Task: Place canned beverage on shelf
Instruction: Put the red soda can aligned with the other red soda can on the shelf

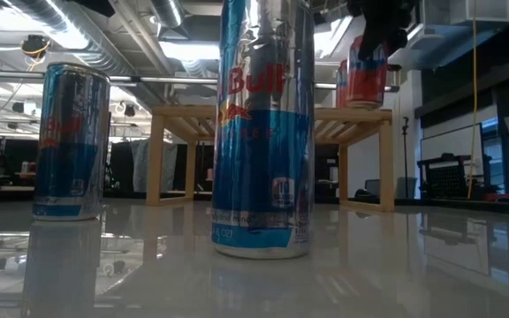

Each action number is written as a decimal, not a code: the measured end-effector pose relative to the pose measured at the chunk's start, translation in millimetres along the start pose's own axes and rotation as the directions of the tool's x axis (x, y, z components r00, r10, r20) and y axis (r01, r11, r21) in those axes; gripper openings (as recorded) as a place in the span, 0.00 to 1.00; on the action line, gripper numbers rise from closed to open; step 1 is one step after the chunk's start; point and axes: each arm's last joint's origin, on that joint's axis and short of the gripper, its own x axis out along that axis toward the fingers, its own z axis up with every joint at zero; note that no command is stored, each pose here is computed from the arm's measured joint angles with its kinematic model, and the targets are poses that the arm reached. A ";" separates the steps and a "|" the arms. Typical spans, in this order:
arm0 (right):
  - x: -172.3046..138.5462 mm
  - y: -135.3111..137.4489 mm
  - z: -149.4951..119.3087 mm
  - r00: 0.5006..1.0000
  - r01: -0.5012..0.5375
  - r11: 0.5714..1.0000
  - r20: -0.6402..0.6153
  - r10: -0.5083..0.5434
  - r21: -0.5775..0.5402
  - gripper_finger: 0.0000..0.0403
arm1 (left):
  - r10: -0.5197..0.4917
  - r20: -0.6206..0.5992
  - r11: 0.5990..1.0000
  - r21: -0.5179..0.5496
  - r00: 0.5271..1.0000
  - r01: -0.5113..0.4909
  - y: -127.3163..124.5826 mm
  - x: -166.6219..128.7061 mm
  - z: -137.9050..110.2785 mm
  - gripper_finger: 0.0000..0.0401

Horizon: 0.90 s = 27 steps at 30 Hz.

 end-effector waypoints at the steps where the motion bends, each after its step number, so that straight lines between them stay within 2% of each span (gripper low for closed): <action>1: 1.0 -0.7 0.8 1.000 0.002 1.000 0.001 -0.002 -0.004 0.68 | -0.001 0.001 1.000 0.000 1.000 0.001 -0.1 0.0 0.1 0.81; 15: 11.1 1.0 6.3 1.000 0.006 0.999 -0.013 -0.006 -0.034 0.69 | -0.004 0.005 1.000 -0.004 1.000 0.004 -0.4 0.1 0.6 0.81; 22: 12.4 -0.7 8.2 0.997 0.071 0.997 0.007 -0.071 -0.029 0.95 | -0.006 0.004 1.000 -0.004 1.000 0.006 -0.5 0.0 0.6 0.81; 27: 12.3 -0.5 8.2 0.998 0.067 0.997 0.007 -0.067 -0.029 0.95 | -0.008 0.003 1.000 -0.004 1.000 0.008 -0.5 0.0 0.5 0.81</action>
